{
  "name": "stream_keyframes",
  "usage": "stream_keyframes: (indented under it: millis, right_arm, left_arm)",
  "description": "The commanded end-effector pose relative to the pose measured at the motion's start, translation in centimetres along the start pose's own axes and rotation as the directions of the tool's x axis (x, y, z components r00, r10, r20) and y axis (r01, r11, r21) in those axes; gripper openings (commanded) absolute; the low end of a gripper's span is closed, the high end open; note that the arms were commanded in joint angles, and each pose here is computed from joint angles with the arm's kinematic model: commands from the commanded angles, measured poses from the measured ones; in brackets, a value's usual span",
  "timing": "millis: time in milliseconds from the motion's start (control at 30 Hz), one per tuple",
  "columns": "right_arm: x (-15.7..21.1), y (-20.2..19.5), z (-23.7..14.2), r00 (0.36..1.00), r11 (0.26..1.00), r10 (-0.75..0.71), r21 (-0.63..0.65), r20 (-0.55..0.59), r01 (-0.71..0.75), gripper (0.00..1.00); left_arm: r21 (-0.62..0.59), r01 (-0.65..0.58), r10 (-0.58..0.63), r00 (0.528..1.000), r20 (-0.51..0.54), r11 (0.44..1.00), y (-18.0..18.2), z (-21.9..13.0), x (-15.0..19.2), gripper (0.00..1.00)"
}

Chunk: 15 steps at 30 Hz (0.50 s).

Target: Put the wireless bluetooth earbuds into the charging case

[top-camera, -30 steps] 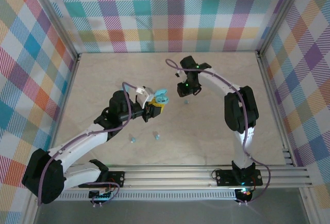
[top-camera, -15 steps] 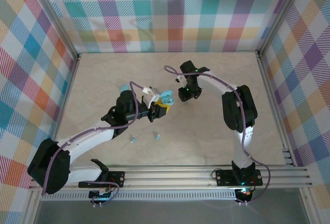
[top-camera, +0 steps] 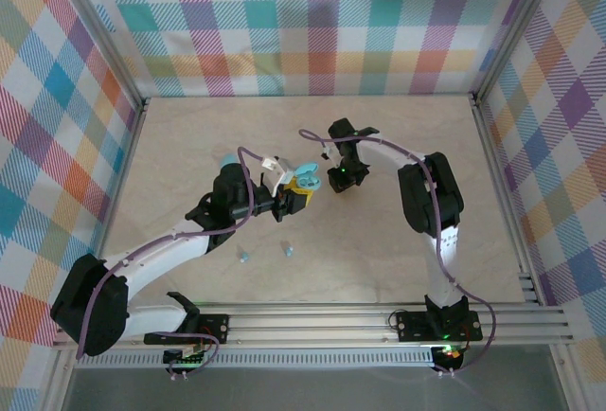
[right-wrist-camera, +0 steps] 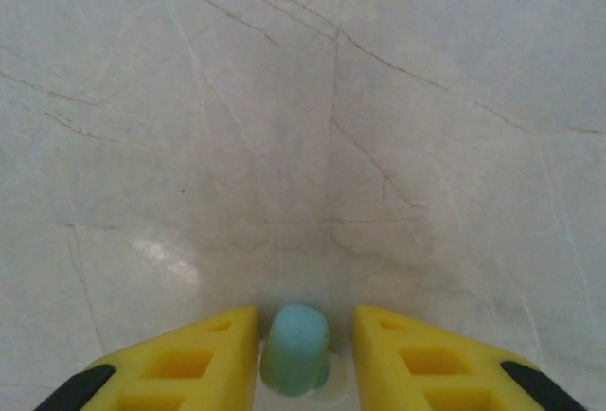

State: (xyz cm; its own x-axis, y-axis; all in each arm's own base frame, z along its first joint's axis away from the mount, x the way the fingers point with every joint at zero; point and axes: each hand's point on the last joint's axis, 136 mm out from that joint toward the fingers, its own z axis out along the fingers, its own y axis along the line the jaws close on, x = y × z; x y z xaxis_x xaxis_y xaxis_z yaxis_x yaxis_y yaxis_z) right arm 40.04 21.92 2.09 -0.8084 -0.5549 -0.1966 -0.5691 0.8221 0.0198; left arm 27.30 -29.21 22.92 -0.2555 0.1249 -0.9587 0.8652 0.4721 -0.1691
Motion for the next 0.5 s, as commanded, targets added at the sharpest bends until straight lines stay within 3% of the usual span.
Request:
stream_keyframes:
  millis: [0,200,467]
  right_arm:
    - [0.0,0.0,0.4,1.000,1.000,-0.018,-0.011,-0.021,0.018,0.29]
    - [0.0,0.2,0.5,1.000,1.000,-0.012,-0.018,-0.022,0.012,0.21]
    - [-1.0,0.8,-2.1,0.999,0.999,0.025,-0.046,0.034,-0.024,0.17]
  left_arm:
    - [0.006,-0.028,0.028,0.999,0.028,1.000,-0.4,0.3,-1.5,0.00]
    - [0.012,-0.027,0.027,0.999,0.025,1.000,-0.3,0.6,-1.5,0.00]
    - [0.012,-0.033,0.033,0.999,0.031,0.999,-0.4,0.5,-1.3,0.00]
